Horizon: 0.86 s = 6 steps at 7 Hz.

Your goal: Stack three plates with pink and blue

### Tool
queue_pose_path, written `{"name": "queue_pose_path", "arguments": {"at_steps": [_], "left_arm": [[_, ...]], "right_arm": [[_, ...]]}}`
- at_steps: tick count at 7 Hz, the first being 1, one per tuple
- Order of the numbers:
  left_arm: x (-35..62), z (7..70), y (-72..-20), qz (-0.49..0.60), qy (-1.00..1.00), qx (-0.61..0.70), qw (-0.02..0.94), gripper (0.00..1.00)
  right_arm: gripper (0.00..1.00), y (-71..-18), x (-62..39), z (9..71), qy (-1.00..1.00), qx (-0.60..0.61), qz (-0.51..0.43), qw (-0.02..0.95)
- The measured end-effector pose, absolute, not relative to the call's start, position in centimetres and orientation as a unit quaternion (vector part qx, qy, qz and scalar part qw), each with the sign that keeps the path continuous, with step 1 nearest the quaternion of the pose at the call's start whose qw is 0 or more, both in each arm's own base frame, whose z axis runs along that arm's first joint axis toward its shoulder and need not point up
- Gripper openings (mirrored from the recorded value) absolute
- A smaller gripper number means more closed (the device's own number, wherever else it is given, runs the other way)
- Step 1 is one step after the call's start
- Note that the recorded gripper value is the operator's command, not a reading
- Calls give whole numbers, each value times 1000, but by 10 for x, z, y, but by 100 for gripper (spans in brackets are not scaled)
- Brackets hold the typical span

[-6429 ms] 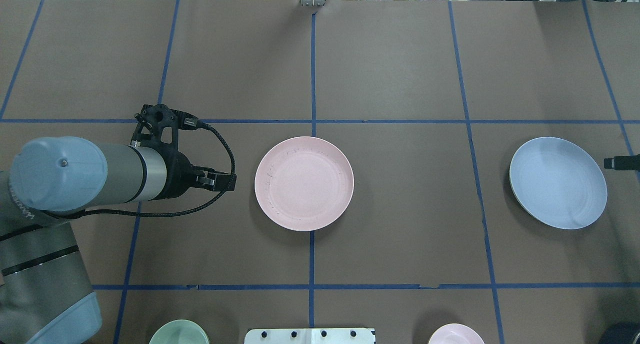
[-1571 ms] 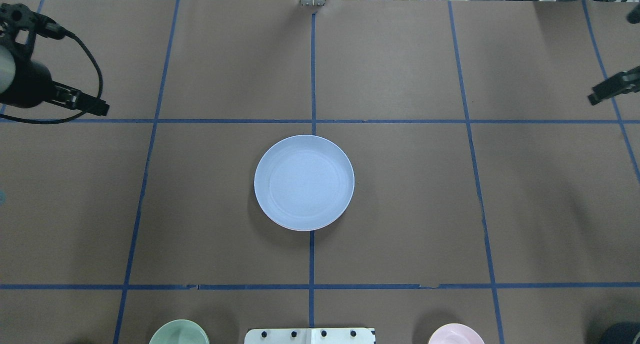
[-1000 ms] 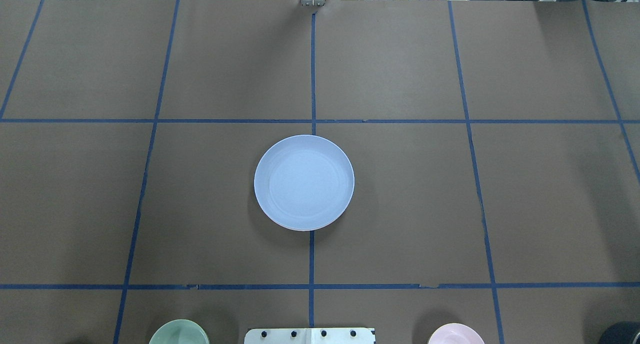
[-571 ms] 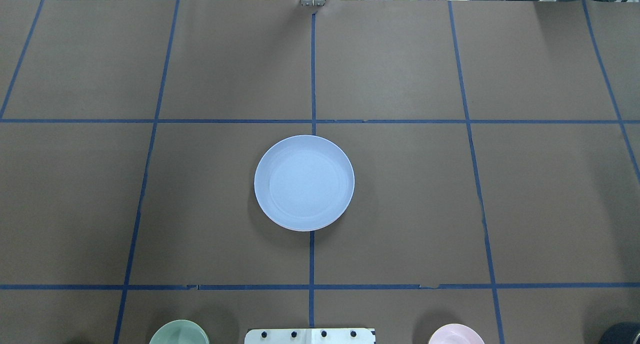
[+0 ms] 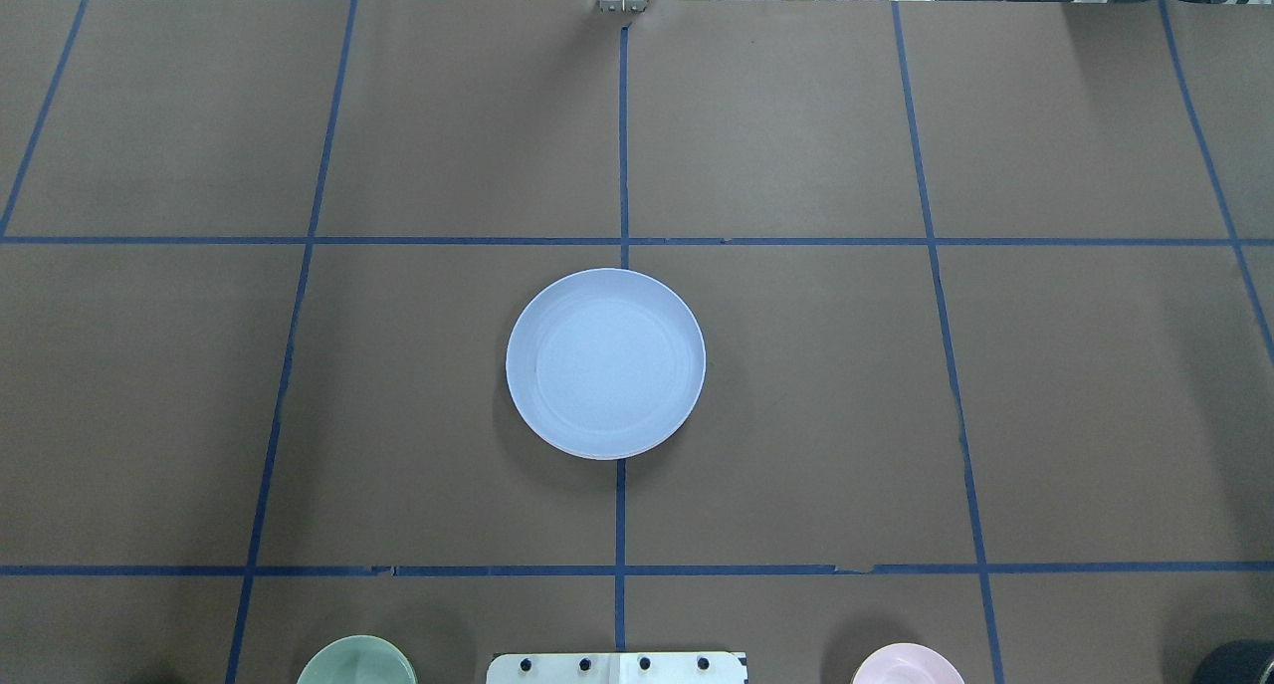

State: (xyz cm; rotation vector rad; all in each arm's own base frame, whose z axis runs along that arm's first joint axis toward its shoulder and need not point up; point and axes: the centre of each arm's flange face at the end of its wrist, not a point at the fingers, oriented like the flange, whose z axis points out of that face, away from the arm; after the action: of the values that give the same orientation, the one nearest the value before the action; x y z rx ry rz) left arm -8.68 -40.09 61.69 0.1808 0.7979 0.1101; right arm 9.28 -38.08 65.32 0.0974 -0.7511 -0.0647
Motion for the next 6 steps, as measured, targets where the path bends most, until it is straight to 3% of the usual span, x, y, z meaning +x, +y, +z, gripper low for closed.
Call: {"name": "queue_pose_path", "arguments": {"at_steps": [6], "left_arm": [[-85, 642, -400, 56, 391, 80, 915, 100]], "right_arm": [[100, -380, 92, 657, -367, 43, -29, 929]]}}
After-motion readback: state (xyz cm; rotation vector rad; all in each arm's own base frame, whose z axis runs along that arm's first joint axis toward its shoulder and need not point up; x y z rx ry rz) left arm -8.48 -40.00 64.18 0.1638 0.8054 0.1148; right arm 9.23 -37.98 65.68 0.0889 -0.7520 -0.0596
